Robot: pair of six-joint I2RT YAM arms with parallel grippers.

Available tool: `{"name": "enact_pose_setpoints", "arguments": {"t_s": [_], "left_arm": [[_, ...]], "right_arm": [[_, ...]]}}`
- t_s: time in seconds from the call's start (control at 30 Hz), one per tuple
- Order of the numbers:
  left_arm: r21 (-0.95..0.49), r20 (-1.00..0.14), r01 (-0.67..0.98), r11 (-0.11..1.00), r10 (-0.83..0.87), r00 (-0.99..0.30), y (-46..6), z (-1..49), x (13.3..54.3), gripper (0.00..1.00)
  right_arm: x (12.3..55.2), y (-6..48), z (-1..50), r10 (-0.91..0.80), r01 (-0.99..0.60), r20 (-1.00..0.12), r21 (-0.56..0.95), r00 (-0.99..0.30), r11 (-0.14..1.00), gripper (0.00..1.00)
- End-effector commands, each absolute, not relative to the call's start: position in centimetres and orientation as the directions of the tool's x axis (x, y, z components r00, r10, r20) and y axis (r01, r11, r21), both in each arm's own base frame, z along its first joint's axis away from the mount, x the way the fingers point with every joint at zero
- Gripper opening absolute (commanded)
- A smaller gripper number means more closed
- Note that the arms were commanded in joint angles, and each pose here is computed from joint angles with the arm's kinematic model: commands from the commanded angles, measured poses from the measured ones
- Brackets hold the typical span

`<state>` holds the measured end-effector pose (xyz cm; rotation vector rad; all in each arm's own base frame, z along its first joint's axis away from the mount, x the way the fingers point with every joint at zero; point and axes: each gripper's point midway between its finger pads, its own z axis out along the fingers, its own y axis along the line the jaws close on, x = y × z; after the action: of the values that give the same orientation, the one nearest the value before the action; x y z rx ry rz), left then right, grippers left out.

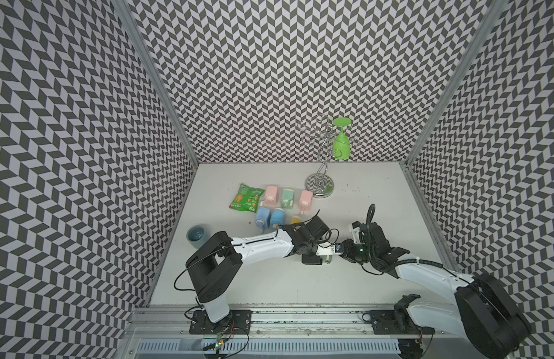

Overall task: Put the tray back into the pencil sharpener
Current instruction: Close the container of the pencil sharpener.

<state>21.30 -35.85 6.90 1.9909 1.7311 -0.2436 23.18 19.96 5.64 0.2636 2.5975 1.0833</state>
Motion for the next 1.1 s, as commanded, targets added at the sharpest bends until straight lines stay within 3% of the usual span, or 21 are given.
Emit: {"name": "enact_pose_setpoints", "arguments": {"t_s": [0.0, 0.3, 0.53, 0.83, 0.97, 1.07], "left_arm": [[0.170, -0.421, 0.978, -0.124, 0.888, 0.185, -35.6, 4.8, 19.5, 0.00], [0.163, -0.424, 0.979, -0.123, 0.887, 0.182, -35.7, 4.7, 19.4, 0.00], [0.157, -0.426, 0.980, -0.125, 0.886, 0.181, -36.0, 4.6, 19.4, 0.00], [0.170, -0.407, 0.979, -0.117, 0.896, 0.178, -35.5, 4.1, 19.7, 0.00], [0.171, -0.406, 0.979, -0.114, 0.897, 0.175, -35.6, 4.1, 19.8, 0.00], [0.172, -0.407, 0.979, -0.112, 0.897, 0.174, -35.6, 4.1, 19.9, 0.00]], "right_arm": [[23.6, 20.7, 5.9, 0.269, 0.013, -0.227, 0.741, -0.936, 0.672, 0.19], [22.8, 22.7, 5.7, 0.229, -0.008, -0.169, 0.821, -0.959, 0.571, 0.09], [22.4, 23.8, 6.5, 0.211, -0.025, -0.149, 0.867, -0.966, 0.497, 0.07], [24.0, 19.5, 6.9, 0.318, 0.017, -0.211, 0.809, -0.925, 0.587, 0.09], [23.6, 18.2, 4.8, 0.308, 0.062, -0.197, 0.744, -0.931, 0.665, 0.10], [23.4, 18.8, 4.2, 0.296, 0.064, -0.175, 0.757, -0.939, 0.650, 0.07]]}}
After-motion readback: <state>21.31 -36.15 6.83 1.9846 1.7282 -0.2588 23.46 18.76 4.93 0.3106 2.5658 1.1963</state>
